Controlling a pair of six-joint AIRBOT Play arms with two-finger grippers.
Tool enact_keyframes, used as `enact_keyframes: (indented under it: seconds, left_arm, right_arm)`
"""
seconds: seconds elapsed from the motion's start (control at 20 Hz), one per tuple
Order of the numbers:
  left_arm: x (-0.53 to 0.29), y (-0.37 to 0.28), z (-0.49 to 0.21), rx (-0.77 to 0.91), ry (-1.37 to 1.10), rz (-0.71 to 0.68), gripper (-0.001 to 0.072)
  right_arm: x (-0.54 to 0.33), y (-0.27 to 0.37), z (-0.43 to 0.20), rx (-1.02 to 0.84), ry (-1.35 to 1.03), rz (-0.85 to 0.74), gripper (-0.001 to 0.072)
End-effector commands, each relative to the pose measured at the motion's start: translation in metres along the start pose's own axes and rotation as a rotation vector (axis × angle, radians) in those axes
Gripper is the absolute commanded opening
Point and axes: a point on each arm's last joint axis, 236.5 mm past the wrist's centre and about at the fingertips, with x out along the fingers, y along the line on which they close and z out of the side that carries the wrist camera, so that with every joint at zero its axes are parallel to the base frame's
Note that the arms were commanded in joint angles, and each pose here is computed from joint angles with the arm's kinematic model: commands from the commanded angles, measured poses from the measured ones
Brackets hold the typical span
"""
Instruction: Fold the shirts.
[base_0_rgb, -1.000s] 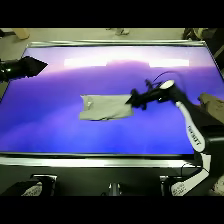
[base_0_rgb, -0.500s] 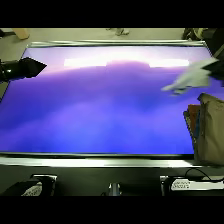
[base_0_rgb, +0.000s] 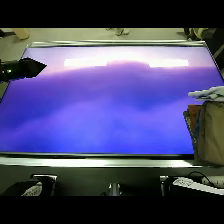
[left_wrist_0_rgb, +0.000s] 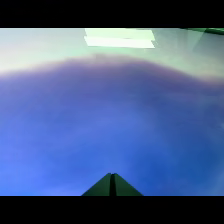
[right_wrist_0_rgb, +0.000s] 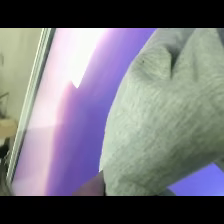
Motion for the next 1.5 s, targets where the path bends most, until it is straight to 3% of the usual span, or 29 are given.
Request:
enact_keyframes:
  seconds: [0.0,0.2,0.4,0.55,0.7,0.75,0.8,0.85,0.95,1.05,1.15,1.3,1.35,1.4,1.45]
  left_arm:
    - [0.0,0.0,0.0,0.01,-0.001,0.001,0.0027]
    - [0.0,0.0,-0.001,0.01,0.002,0.0,0.0027]
    - [0.0,0.0,0.0,0.01,0.001,0.0,0.0027]
    - [-0.001,0.0,0.0,0.01,0.002,-0.001,0.0027]
    - [-0.001,0.0,0.0,0.01,0.002,-0.001,0.0027]
    - [-0.001,0.0,0.0,0.01,0.002,-0.001,0.0027]
    - [-0.001,0.0,0.0,0.01,0.002,-0.001,0.0027]
    - [-0.001,0.0,0.0,0.01,0.001,-0.001,0.0027]
    - [-0.002,-0.001,0.001,0.031,-0.002,0.002,0.0026]
    - [-0.005,0.007,0.011,0.127,-0.001,0.088,0.0024]
    - [-0.008,0.035,0.035,0.21,-0.003,0.3,0.0024]
    - [0.009,0.085,0.04,0.272,0.105,0.604,0.0026]
    - [0.028,0.095,0.017,0.258,0.205,0.62,0.0047]
    - [0.046,0.101,-0.021,0.201,0.341,0.611,0.0242]
    - [0.057,0.104,-0.066,0.126,0.504,0.592,0.059]
  right_arm:
    - [-0.032,-0.057,-0.009,0.092,-0.022,-0.239,0.0021]
    - [-0.053,-0.132,-0.03,0.178,-0.037,-0.549,0.002]
    - [-0.036,-0.215,-0.104,0.23,0.213,-0.738,0.0021]
    - [-0.026,-0.256,-0.138,0.277,0.313,-0.823,0.0021]
    - [-0.021,-0.268,-0.129,0.252,0.272,-0.839,0.0023]
    - [-0.02,-0.269,-0.126,0.241,0.261,-0.84,0.0063]
    - [-0.019,-0.27,-0.121,0.206,0.252,-0.834,0.034]
    - [-0.017,-0.268,-0.115,0.168,0.239,-0.819,0.072]
    - [-0.018,-0.244,-0.086,0.088,0.154,-0.754,0.0714]
    - [-0.026,-0.18,-0.02,-0.058,-0.081,-0.614,0.0712]
    - [-0.035,-0.076,0.033,-0.288,-0.331,-0.462,0.0697]
    - [0.016,0.062,-0.007,-0.626,-0.33,-0.272,0.0673]
    - [0.051,0.083,-0.045,-0.72,-0.231,-0.263,0.0673]
    - [0.085,0.086,-0.087,-0.789,-0.101,-0.306,0.0672]
    - [0.115,0.077,-0.129,-0.839,0.051,-0.365,0.067]
